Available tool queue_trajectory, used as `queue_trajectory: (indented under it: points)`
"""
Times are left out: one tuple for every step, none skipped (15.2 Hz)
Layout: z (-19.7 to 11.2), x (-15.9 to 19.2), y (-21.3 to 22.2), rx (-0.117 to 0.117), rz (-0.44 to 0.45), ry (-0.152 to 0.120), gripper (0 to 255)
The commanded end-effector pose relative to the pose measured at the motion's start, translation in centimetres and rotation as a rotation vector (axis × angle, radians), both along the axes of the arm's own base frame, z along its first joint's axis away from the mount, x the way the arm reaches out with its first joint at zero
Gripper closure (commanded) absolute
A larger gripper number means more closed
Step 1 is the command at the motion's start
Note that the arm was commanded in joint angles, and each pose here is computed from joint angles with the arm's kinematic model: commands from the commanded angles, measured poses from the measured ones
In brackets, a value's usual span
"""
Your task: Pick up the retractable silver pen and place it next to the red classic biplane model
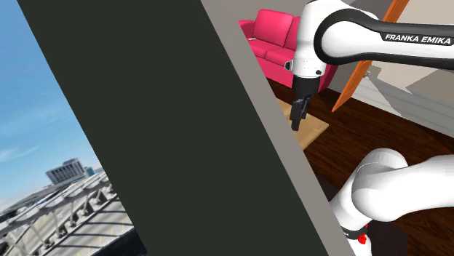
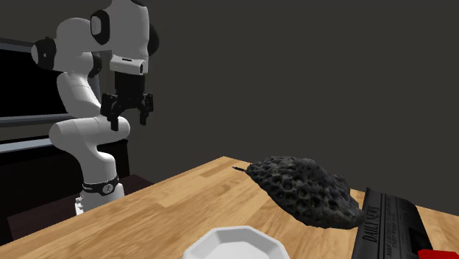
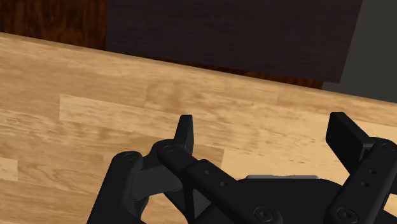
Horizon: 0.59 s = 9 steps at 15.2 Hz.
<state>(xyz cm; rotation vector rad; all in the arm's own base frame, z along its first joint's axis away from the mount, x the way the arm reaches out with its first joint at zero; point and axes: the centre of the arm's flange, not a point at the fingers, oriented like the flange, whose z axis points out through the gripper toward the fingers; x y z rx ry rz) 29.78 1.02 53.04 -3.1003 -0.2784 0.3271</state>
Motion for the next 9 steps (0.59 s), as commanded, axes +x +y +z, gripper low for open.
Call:
queue_trajectory:
  points:
    - [0.0, 0.0, 0.0, 0.0, 0.0, 0.0, 0]
    - [-0.5, 0.4, 1.1, -0.003, -0.006, -0.006, 0]
    - [-1.0, 0.8, 2.3, -0.006, -0.013, -0.013, 0]
    - [-1.4, 1.2, 3.4, -0.009, -0.019, -0.019, 0]
    - [-1.9, 1.7, 4.5, -0.011, -0.025, -0.026, 0]
    - [-2.4, 2.1, 5.6, -0.014, -0.031, -0.032, 0]
    - [-2.9, 2.6, 6.8, -0.017, -0.038, -0.039, 0]
    - [-3.4, 3.1, 7.9, -0.02, -0.044, -0.045, 0]
    - [-3.8, 3.5, 9.0, -0.023, -0.05, -0.052, 0]
